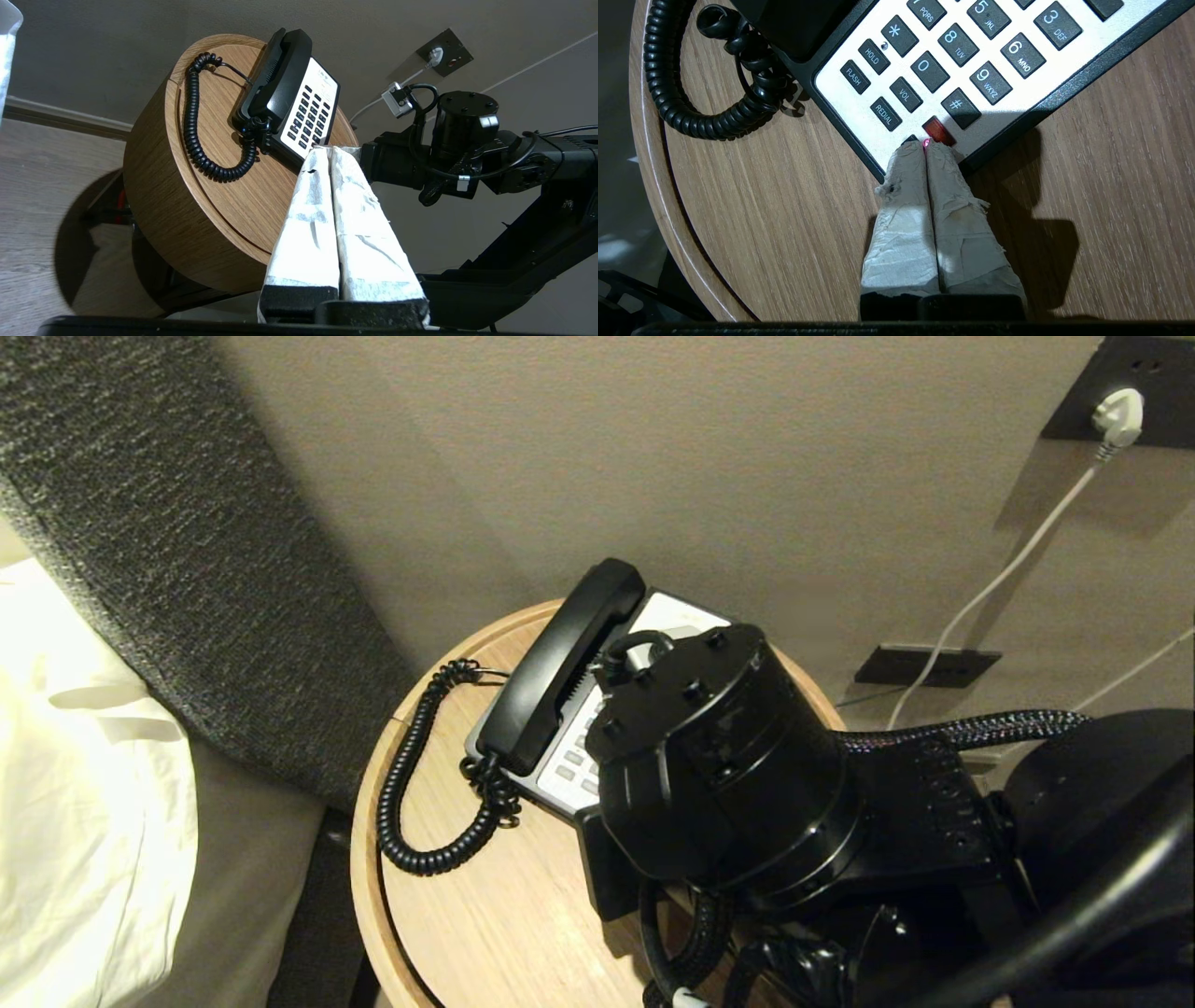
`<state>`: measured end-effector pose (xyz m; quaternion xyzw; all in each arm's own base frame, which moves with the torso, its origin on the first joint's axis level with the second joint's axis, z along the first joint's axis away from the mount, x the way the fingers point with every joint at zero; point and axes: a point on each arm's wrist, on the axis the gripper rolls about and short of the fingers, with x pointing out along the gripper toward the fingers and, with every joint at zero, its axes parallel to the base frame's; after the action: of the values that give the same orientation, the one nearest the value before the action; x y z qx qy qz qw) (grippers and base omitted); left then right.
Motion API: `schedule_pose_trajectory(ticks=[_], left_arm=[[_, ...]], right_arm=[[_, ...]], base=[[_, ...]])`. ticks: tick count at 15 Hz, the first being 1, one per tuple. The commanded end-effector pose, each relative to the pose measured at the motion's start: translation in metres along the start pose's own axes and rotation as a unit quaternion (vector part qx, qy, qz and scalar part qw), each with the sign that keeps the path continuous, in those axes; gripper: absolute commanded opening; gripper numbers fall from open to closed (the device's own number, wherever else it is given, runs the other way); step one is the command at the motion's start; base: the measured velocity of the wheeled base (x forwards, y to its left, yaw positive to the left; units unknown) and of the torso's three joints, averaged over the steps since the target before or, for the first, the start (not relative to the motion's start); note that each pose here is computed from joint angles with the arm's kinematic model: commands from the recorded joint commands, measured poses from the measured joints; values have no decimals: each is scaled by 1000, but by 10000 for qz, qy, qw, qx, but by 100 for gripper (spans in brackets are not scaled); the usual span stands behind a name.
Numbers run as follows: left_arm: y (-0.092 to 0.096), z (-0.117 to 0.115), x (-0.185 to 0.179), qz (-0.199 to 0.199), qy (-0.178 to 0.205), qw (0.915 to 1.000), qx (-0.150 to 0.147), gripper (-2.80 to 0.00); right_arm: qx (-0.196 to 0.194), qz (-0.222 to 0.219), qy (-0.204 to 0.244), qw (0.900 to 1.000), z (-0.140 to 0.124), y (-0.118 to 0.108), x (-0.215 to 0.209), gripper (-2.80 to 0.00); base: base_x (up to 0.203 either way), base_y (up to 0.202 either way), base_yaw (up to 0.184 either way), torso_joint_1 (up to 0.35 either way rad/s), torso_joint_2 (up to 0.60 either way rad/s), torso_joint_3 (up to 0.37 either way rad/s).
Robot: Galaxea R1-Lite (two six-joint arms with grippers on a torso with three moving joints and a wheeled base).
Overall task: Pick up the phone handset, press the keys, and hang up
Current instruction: End the call using the dial pad
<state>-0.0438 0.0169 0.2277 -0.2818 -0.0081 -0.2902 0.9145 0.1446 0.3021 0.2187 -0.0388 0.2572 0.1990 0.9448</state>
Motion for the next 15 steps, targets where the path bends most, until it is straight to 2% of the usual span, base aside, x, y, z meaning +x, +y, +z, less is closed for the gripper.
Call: schedule_pose_trajectory(ticks=[1, 4, 12, 15], left_arm=[[0, 0, 1, 6, 18, 10000, -90, -280], [-2, 2, 0, -33, -15, 9998, -185, -280], [-2, 3, 0, -28, -28, 9998, -177, -280], [-2, 2, 0, -15, -29, 9998, -185, -280]], right_arm=[[3, -16, 0, 10000, -1, 1, 1, -280], [-2, -38, 16, 10000, -1, 1, 3, -280], [-8, -153, 87, 9998, -5, -5, 9, -280], [77, -93, -28, 9999, 4, -6, 2, -280]], base=[[0, 0, 0, 0, 0, 0], [0, 0, 0, 0, 0, 0], [0, 0, 0, 0, 0, 0], [0, 0, 0, 0, 0, 0]])
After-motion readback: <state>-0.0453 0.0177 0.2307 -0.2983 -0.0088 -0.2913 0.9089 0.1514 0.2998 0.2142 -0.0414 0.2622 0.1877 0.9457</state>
